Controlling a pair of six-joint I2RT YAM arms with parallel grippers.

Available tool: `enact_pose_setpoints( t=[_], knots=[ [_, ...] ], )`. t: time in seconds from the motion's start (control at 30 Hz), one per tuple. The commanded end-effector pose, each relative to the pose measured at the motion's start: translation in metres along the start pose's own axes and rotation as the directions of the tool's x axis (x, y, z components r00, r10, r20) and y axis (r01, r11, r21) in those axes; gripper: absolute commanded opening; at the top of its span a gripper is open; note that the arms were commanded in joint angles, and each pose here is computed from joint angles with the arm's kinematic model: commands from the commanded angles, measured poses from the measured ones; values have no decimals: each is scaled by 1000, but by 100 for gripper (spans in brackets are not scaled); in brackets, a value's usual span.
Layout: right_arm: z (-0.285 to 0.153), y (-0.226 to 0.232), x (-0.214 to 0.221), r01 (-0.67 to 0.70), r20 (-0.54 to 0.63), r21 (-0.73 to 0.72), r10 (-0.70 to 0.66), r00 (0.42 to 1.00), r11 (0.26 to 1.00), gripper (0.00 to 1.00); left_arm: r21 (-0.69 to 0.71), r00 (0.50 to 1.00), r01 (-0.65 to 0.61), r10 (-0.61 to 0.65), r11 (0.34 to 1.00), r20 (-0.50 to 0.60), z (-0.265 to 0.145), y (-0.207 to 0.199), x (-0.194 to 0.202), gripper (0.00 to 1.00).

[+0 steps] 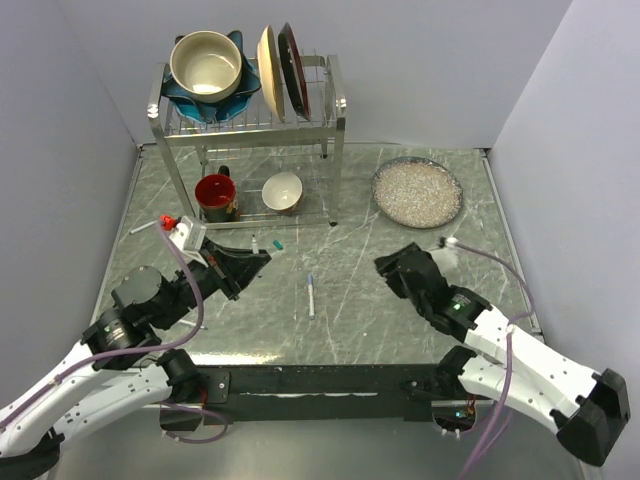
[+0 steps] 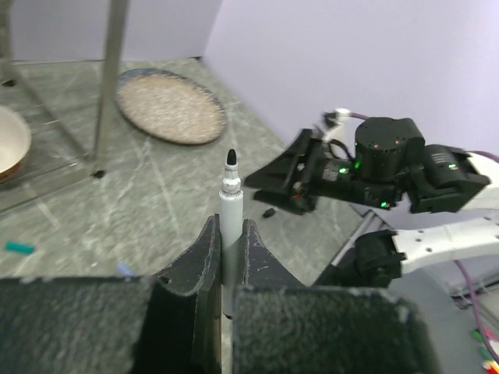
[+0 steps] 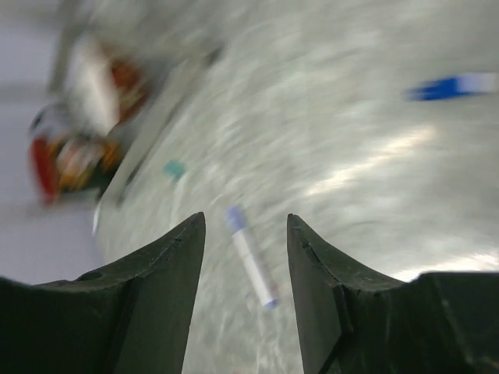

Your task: Insert the pens into the pen caps

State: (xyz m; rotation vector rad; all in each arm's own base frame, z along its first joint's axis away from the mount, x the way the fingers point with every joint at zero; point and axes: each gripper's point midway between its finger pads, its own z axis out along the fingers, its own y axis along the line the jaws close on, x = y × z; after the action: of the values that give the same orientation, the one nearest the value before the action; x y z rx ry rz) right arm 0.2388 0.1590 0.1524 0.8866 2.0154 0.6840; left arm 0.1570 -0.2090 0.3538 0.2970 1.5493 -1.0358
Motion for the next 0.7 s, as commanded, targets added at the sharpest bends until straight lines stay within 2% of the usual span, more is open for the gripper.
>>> enact_pose_setpoints(
  t=[0.0, 0.03, 0.23, 0.33, 0.5, 0.57, 0.67],
  knots=[
    [-7, -77, -30, -210, 151, 301, 171, 974, 930, 54, -111, 999, -47, 45, 993, -26, -15, 22, 2, 1],
    [-6, -89, -40, -294, 210, 339, 233, 950, 893, 54, -116, 999, -43, 42, 992, -12, -18, 23, 0, 1],
    [-8, -143, -61, -466, 318, 504, 345, 883, 728, 54, -95, 999, -41, 39, 995, -22, -20, 21, 6, 1],
    [-2, -149, -66, -473, 307, 507, 361, 880, 720, 54, -88, 998, -44, 41, 995, -39, -20, 20, 9, 1],
    [0, -176, -72, -497, 316, 617, 387, 866, 610, 53, -77, 998, -42, 39, 996, -48, -20, 19, 12, 1],
    [4, -181, -61, -476, 259, 651, 416, 872, 591, 50, -78, 998, -44, 40, 996, -47, -21, 19, 12, 1],
    [11, -192, -55, -492, 249, 669, 456, 854, 557, 46, -77, 998, -45, 42, 996, -42, -21, 19, 11, 1]
  ],
)
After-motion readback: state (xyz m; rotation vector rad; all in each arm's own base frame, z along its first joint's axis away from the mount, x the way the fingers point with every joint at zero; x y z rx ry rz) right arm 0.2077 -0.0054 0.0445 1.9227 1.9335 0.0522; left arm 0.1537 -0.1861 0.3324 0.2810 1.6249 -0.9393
